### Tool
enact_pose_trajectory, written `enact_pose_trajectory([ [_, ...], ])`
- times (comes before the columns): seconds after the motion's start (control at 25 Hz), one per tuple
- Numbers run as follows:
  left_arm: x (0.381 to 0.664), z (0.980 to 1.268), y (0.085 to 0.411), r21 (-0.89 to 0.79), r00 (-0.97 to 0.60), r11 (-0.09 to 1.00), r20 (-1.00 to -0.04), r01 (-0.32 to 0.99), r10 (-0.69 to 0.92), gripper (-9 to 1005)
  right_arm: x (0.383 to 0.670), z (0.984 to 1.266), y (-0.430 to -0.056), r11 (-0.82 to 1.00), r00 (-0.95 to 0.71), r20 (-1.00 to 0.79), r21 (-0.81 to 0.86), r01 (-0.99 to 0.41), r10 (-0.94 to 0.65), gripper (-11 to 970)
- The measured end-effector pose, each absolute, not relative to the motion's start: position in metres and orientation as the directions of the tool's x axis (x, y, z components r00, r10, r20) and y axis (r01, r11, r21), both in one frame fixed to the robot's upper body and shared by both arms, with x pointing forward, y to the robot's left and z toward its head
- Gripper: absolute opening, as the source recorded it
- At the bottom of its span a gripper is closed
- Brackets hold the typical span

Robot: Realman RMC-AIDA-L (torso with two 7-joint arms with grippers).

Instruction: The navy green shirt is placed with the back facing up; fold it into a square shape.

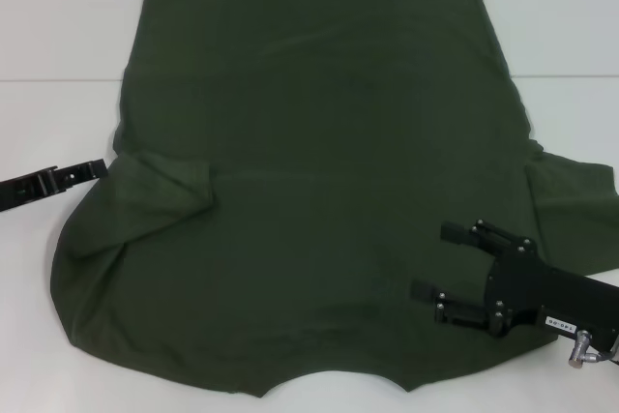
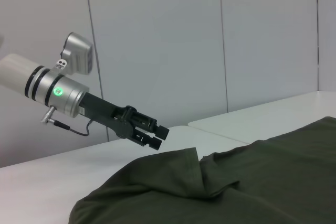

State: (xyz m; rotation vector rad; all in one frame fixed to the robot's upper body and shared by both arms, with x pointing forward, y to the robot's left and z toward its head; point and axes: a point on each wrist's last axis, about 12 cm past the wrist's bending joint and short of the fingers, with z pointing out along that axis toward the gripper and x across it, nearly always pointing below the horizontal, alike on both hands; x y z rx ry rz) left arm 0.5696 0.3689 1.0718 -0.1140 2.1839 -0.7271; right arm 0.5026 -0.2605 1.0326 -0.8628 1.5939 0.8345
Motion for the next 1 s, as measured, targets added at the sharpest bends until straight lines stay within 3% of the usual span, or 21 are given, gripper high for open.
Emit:
enact_pose_trajectory([
  [1.0,0.575,1.059,0.35,-0.529,-0.663,0.836,-0.68,0.148,-0.313,718,0.502,1.031,-0.26,0.492,-0.152,-0.982,0.079,-0.867,-0.11,872],
])
